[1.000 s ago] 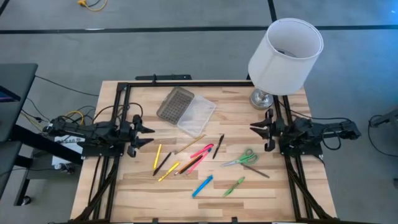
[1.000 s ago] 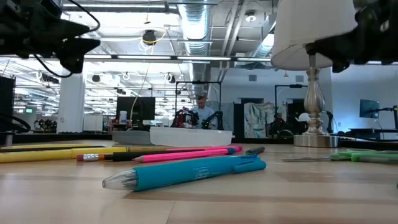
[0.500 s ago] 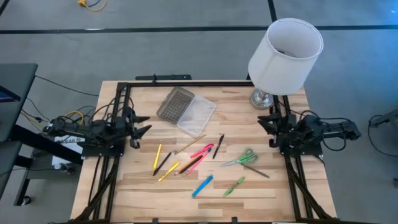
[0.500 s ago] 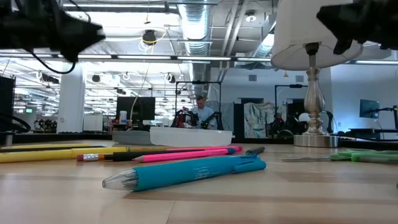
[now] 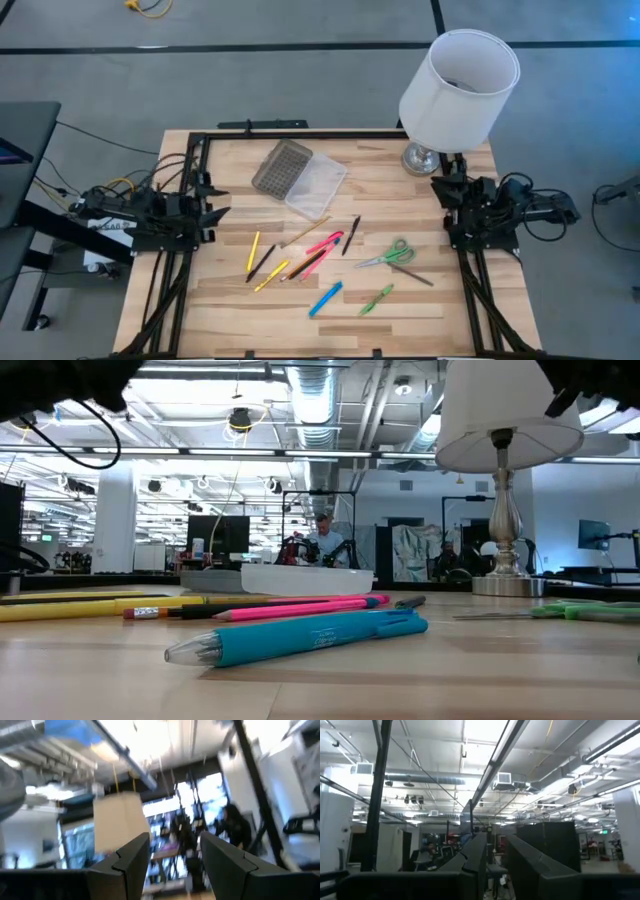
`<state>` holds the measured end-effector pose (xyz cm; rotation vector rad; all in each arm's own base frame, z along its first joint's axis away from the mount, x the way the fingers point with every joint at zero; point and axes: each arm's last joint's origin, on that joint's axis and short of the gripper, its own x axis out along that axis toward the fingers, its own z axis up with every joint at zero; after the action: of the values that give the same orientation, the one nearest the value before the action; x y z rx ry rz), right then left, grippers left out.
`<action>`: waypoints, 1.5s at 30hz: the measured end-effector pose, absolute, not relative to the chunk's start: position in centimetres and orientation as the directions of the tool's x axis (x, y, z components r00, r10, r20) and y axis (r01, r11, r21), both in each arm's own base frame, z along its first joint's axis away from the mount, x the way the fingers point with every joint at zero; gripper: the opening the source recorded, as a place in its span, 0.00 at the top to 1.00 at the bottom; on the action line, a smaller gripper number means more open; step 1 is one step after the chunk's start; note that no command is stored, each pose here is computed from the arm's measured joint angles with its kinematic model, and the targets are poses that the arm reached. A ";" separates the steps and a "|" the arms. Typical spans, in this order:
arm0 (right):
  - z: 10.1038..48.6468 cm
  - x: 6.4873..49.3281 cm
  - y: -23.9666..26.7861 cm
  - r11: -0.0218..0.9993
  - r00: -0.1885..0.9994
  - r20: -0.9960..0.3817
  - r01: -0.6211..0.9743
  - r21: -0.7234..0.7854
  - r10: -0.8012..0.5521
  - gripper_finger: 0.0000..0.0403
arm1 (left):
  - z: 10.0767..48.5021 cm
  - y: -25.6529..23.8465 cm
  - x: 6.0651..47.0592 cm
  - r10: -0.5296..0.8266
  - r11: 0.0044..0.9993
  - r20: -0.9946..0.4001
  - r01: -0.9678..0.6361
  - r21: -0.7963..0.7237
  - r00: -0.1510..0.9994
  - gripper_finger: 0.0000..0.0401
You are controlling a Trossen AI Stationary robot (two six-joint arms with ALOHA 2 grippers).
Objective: Pick & place school supplies into a supply box
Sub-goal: Put the yellow pen into the supply box
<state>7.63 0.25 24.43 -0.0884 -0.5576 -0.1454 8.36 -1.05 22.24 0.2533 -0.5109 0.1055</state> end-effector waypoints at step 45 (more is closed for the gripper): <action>23.4 21.3 1.8 0.957 0.978 -0.183 0.046 -0.286 -0.101 0.84 | 25.4 -4.1 19.4 0.243 0.964 -0.509 -0.264 0.032 0.826 0.57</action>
<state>21.31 1.77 23.43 -0.2844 0.1976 -0.0750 19.41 -4.11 25.38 -0.0407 0.5356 0.2694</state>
